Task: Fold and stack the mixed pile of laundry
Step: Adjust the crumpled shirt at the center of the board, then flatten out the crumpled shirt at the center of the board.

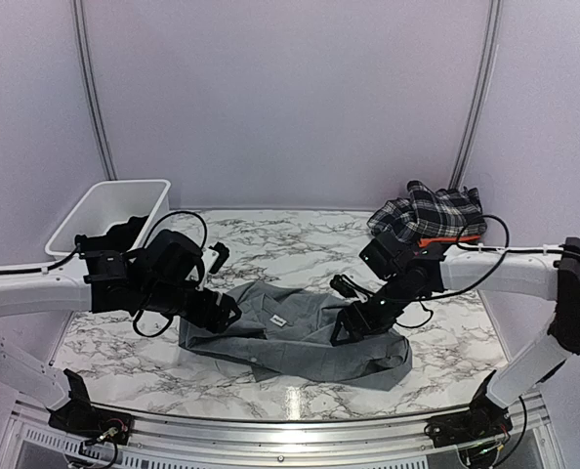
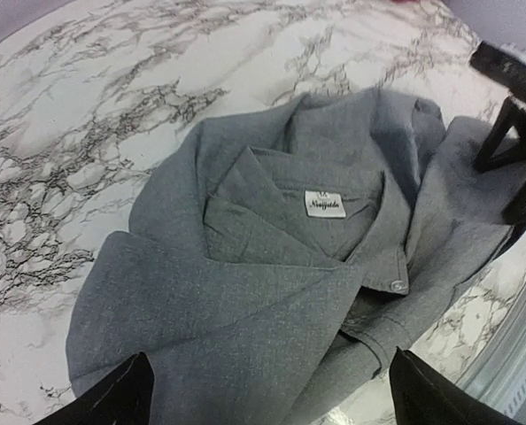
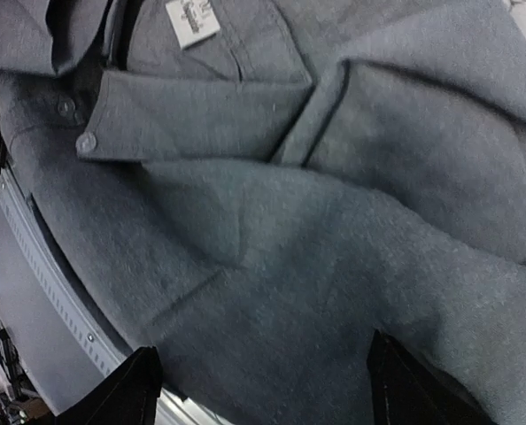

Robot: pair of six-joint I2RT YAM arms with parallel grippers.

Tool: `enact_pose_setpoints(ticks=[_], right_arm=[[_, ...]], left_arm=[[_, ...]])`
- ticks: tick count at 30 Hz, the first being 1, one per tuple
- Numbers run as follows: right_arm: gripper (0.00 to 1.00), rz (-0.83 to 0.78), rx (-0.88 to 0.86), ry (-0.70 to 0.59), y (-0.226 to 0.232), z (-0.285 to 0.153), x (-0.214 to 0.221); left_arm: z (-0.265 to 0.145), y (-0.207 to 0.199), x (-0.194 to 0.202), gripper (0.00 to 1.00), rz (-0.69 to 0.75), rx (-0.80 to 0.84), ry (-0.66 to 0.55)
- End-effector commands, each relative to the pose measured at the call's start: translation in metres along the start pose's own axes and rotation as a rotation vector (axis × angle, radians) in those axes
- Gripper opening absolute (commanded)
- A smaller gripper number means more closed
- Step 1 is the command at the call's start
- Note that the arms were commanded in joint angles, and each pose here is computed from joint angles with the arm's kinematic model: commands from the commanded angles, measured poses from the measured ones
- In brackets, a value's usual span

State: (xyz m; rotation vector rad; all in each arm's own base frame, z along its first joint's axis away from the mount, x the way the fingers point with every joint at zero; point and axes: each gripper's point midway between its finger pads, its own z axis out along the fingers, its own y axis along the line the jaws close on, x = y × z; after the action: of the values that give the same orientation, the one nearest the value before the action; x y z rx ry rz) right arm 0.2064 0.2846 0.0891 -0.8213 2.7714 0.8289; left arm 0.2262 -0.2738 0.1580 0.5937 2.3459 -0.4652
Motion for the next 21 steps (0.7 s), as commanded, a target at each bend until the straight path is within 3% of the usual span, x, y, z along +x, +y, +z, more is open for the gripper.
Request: enact_pose_setpoints(ticks=[1, 6, 10, 13, 15, 16, 18, 21], right_arm=[[0.81, 0.070, 0.058, -0.009, -0.006, -0.027, 0.028], [0.87, 0.173, 0.153, 0.003, -0.037, -0.030, 0.054], [0.84, 0.201, 0.142, 0.059, -0.044, -0.012, 0.070], [0.62, 0.186, 0.134, 0.068, -0.045, -0.007, 0.066], [0.39, 0.177, 0.174, 0.047, -0.055, -0.012, 0.052], [0.23, 0.178, 0.184, 0.018, -0.059, -0.019, 0.038], [0.01, 0.187, 0.212, -0.052, -0.074, -0.034, 0.008], [0.00, 0.173, 0.280, -0.167, -0.099, -0.070, -0.046]], left_arm=[[0.029, 0.002, 0.047, 0.94, 0.163, -0.017, 0.250], [0.051, 0.030, 0.087, 0.80, 0.233, -0.148, 0.419], [0.054, 0.039, 0.086, 0.57, 0.214, -0.192, 0.430], [0.056, 0.039, 0.069, 0.29, 0.140, -0.162, 0.394], [0.059, 0.043, 0.052, 0.12, 0.088, -0.140, 0.357], [0.062, 0.048, 0.040, 0.03, 0.058, -0.136, 0.334], [0.066, 0.062, 0.012, 0.00, 0.001, -0.140, 0.278], [0.067, 0.087, -0.048, 0.00, -0.070, -0.164, 0.154]])
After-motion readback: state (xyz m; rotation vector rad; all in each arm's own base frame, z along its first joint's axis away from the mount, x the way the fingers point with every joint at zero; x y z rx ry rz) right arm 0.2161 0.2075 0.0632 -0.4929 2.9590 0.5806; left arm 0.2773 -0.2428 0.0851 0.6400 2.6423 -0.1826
